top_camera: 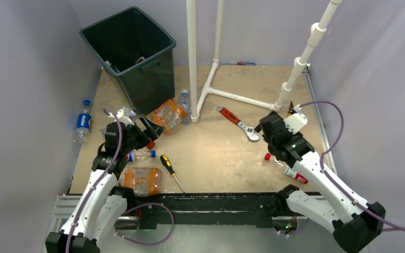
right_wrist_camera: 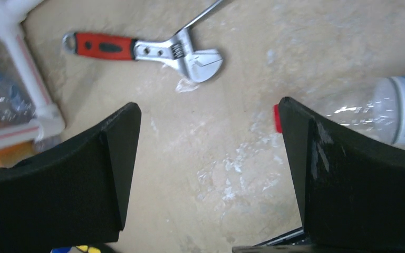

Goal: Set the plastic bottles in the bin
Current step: Pick up the plastic bottle from the corner of the board.

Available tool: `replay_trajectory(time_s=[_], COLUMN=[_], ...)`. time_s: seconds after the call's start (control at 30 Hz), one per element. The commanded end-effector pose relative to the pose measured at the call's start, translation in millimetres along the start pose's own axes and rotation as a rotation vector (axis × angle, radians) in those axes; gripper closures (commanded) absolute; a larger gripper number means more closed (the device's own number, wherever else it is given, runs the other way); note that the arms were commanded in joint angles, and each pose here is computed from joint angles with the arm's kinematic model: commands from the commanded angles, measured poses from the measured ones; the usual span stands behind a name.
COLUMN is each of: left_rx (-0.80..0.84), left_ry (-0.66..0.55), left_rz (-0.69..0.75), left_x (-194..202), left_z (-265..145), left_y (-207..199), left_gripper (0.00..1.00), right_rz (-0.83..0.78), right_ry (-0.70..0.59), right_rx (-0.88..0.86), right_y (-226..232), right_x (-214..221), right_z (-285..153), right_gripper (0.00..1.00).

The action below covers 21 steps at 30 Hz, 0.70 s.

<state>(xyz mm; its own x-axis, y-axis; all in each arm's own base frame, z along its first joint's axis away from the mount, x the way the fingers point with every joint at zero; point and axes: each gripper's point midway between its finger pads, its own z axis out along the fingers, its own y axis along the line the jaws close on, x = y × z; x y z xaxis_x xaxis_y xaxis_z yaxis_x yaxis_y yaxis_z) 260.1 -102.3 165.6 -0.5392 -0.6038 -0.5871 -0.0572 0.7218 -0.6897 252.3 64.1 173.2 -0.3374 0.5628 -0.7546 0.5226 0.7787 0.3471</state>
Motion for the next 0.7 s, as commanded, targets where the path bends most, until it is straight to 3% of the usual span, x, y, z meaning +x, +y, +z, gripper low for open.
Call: replay_trajectory(time_s=[0.0, 0.2, 0.33, 0.5, 0.67], left_rx=[0.093, 0.118, 0.141, 0.157, 0.18], left_ry=[-0.011, -0.018, -0.01, 0.007, 0.019], left_rz=[-0.032, -0.044, -0.059, -0.067, -0.087], left_x=[-3.6, -2.5, 0.5, 6.1, 8.3], left_z=[5.4, 6.8, 8.1, 7.4, 6.5], left_y=[-17.0, -18.5, -21.1, -21.2, -25.4], left_gripper=[0.02, 0.01, 0.01, 0.01, 0.02], right_rz=[0.018, 0.121, 0.186, 0.332, 0.397], right_ry=[-0.028, -0.125, -0.093, 0.036, 0.025], right_rx=[0.175, 0.422, 0.609, 0.584, 0.548], right_y=[-49.5, -134.1, -187.9, -189.3, -190.0], right_x=[-24.0, -79.1, -79.3, -40.5, -22.7], right_z=[29.2, 64.5, 76.4, 90.8, 90.3], right_gripper=[0.01, 0.01, 0.01, 0.01, 0.01])
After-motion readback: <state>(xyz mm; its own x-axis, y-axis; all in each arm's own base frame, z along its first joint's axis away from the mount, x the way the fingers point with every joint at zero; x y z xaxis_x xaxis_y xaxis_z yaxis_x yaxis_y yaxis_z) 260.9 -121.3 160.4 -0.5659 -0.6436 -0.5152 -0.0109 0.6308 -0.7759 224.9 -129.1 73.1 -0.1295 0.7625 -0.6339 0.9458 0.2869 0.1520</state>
